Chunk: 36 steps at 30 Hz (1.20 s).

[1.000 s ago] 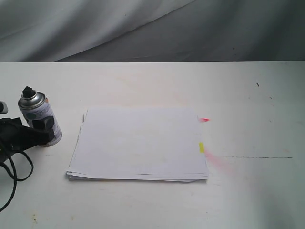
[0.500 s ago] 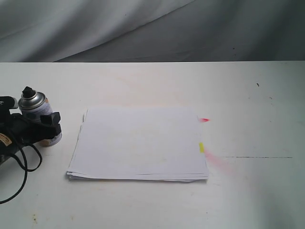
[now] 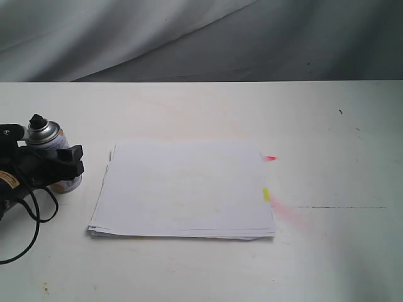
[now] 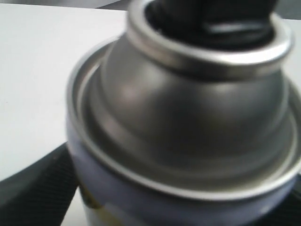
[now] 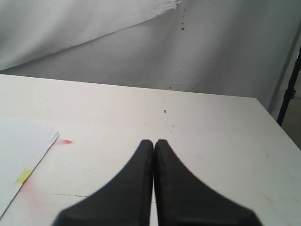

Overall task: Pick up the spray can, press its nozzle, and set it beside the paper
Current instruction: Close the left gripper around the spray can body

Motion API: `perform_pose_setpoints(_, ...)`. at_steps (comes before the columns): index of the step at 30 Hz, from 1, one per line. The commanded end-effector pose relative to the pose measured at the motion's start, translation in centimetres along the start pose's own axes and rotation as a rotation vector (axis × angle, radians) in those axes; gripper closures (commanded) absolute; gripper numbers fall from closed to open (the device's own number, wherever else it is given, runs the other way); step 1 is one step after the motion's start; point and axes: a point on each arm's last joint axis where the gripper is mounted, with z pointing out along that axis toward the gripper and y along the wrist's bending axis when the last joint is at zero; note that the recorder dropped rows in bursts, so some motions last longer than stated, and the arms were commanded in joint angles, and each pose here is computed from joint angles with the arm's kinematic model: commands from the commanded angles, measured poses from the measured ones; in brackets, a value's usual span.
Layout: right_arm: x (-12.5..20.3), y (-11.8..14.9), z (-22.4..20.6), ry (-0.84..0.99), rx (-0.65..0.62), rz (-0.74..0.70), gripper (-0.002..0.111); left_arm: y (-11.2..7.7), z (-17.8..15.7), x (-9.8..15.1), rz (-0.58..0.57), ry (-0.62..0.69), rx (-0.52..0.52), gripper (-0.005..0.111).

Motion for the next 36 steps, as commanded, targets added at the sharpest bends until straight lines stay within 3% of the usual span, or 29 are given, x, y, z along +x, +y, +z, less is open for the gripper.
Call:
perform_pose_setpoints(1,0.12,-0.02,-0.01,0.002,0.006,0.004,0.108,-0.28,0.16,0.02,0.017,0.003,0.018,0.029)
perform_pose_setpoints(6,0.12,-0.02,-0.01,0.002,0.006,0.004,0.108,-0.28,0.03,0.40,0.034,0.068,0.015,0.029)
perform_pose_setpoints(14,0.12,-0.02,-0.01,0.002,0.006,0.004,0.108,-0.31,0.05,0.34,0.038,0.058,0.020,0.029)
perform_pose_setpoints(24,0.12,-0.02,-0.01,0.002,0.006,0.004,0.108,-0.57,0.03,0.51,0.077,0.075,0.050,0.042)
perform_pose_setpoints(27,0.12,-0.02,-0.01,0.002,0.006,0.004,0.108,-0.72,0.02,0.54,0.093,0.077,0.067,0.055)
perform_pose_setpoints(33,0.12,-0.02,-0.01,0.002,0.006,0.004,0.108,-0.74,0.02,0.51,0.166,0.071,0.072,0.106)
perform_pose_setpoints(36,0.12,-0.02,-0.01,0.002,0.006,0.004,0.108,-0.78,-0.11,0.11,0.218,0.055,0.072,0.107)
